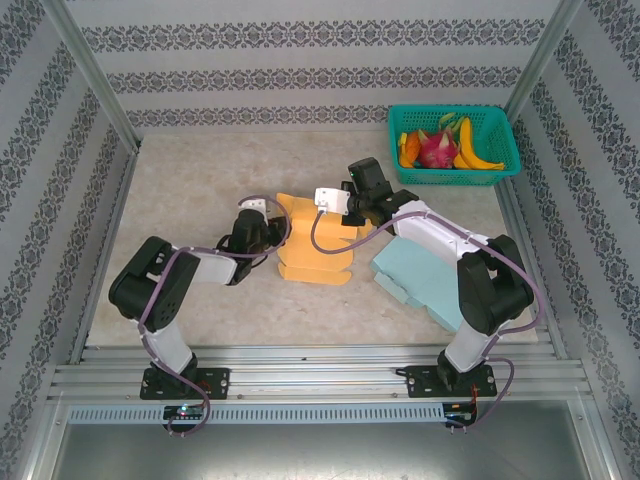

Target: Fold the paper box

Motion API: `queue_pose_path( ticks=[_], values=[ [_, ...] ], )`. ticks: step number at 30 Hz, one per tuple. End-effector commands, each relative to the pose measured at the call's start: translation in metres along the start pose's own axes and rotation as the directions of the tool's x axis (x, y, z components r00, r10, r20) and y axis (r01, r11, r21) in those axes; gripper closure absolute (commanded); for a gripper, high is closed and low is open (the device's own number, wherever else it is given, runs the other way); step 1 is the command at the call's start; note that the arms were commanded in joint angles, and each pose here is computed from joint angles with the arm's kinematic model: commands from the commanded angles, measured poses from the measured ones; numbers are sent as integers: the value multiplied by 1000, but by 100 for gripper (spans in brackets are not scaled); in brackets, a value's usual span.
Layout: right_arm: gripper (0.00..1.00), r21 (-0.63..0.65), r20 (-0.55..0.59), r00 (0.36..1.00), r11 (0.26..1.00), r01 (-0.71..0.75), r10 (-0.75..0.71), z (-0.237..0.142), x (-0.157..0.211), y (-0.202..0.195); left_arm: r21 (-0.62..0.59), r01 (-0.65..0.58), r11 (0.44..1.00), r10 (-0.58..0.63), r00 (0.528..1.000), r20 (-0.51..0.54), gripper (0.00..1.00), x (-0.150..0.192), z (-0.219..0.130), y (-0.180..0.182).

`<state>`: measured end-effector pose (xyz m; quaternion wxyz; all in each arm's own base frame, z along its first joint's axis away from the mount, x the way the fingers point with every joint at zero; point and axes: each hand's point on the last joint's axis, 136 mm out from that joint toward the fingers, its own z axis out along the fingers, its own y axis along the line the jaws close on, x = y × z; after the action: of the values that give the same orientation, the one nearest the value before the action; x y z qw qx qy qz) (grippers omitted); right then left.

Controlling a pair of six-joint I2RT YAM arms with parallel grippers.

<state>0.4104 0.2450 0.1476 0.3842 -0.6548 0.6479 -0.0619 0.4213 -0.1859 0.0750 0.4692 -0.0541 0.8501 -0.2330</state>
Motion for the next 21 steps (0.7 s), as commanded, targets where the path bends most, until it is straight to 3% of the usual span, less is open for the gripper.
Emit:
queue_pose_path(
  ticks=[1,9,14,21],
  values=[
    [100,-29,42,999,999,-23,24,2,-9,12,90,34,995,-34,999,2,58,0,6,-23],
    [100,-4,26,1000,1000,-11,11,-4,-4,9,49,-70,996,68,997,38,57,2,-29,-11],
    [100,54,22,999,998,27,-28,-12,-6,-4,133,-213,968,199,974,107,52,10,-70,-17],
    [100,136,66,981,975,174,-184,-11,-23,-4,83,-261,962,246,957,155,52,14,-94,-2]
  ],
)
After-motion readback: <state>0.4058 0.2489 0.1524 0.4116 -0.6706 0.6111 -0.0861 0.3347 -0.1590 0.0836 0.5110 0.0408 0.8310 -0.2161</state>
